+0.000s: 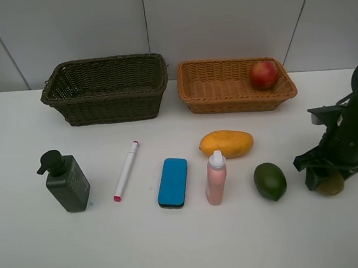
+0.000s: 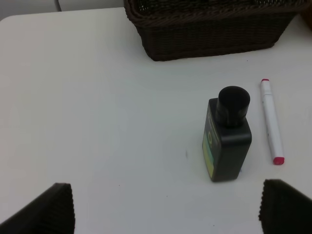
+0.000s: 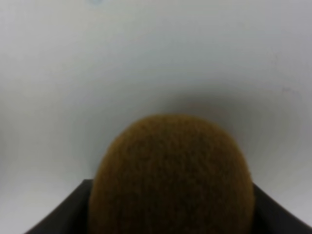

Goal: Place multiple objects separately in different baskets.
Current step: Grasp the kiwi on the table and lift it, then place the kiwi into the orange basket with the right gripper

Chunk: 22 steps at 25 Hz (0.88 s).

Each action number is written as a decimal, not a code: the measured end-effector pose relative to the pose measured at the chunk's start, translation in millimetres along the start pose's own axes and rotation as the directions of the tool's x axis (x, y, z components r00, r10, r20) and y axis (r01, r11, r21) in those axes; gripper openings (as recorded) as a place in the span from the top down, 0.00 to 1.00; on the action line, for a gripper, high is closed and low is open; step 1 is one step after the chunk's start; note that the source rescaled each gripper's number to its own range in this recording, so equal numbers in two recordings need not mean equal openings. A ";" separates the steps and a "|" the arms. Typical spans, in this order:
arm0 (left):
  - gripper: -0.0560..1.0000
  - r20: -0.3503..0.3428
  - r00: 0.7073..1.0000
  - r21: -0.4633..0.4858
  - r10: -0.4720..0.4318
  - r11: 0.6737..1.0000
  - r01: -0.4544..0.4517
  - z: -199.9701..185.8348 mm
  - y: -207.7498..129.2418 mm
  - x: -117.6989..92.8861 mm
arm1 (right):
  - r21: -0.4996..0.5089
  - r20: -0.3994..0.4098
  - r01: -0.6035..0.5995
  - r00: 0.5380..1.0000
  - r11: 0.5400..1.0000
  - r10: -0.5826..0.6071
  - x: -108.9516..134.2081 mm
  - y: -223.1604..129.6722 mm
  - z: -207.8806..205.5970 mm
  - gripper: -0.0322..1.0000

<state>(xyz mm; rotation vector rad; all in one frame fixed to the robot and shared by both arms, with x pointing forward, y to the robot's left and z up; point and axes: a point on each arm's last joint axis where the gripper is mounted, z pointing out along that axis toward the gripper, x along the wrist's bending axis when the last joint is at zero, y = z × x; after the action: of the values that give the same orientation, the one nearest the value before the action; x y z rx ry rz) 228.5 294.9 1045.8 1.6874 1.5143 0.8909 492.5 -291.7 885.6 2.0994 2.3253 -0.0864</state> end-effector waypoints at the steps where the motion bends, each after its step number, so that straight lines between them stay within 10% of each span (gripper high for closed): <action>1: 0.00 0.000 1.000 0.000 0.000 1.000 0.000 0.0 0.0 0.0 | 0.000 -0.001 -0.001 1.000 1.000 0.001 0.1 0.0 0.0 0.97; 22: 0.00 0.000 1.000 0.000 0.000 1.000 0.000 0.0 0.0 0.0 | -0.021 0.009 0.078 0.997 0.997 -0.077 -4.3 35.0 -36.6 0.97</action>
<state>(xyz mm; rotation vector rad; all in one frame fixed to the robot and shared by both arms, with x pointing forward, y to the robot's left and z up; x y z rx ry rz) 228.5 294.9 1045.8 1.6874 1.5143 0.8909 528.8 -290.7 921.1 1.9954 2.3918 -0.0710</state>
